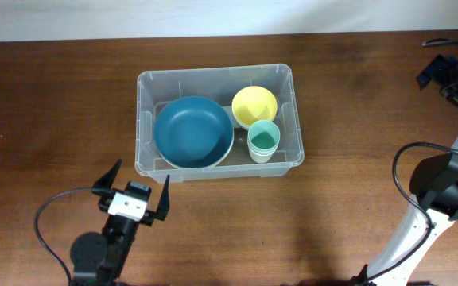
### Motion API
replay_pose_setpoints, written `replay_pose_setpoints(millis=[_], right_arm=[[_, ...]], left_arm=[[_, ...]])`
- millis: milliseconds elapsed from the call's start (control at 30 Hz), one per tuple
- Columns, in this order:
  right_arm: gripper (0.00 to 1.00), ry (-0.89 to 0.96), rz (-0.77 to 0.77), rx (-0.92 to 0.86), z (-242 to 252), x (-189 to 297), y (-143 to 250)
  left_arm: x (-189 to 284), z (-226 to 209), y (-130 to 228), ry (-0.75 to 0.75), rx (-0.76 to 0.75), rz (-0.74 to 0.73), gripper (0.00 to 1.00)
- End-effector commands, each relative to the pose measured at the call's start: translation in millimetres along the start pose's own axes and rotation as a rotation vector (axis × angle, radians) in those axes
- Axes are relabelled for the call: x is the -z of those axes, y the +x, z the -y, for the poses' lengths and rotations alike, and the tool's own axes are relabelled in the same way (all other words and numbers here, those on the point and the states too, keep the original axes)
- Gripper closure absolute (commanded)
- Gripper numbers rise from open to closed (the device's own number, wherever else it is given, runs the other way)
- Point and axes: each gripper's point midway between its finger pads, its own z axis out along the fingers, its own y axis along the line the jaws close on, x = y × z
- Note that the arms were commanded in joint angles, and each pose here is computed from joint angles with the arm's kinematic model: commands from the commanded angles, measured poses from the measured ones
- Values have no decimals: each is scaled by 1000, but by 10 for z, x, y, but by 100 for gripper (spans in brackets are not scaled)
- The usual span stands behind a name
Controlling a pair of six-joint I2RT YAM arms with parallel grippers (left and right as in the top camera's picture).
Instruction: Pack container
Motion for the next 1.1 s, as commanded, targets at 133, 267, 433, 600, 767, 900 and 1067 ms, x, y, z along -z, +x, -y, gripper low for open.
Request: replay_pose_setpoints(millis=[133, 267, 433, 600, 767, 900, 1067], right_arm=[[1, 5, -4, -12, 28, -2, 5], [1, 5, -4, -12, 28, -2, 5], [1, 5, -4, -12, 28, -2, 5], [1, 5, -4, -12, 28, -2, 5], [1, 5, -4, -12, 28, -2, 5], [1, 5, -4, -12, 28, -2, 5], [1, 5, -4, -12, 28, -2, 5]], left_arm=[[124, 37, 47, -24, -36, 88, 1], [172, 26, 53, -45, -68, 124, 0], [176, -7, 151, -70, -89, 120, 1], [166, -51, 402, -85, -69, 22, 1], [164, -3, 578, -63, -84, -49, 1], [164, -4, 579, -63, -103, -50, 1], [164, -7, 581, -65, -102, -51, 1]])
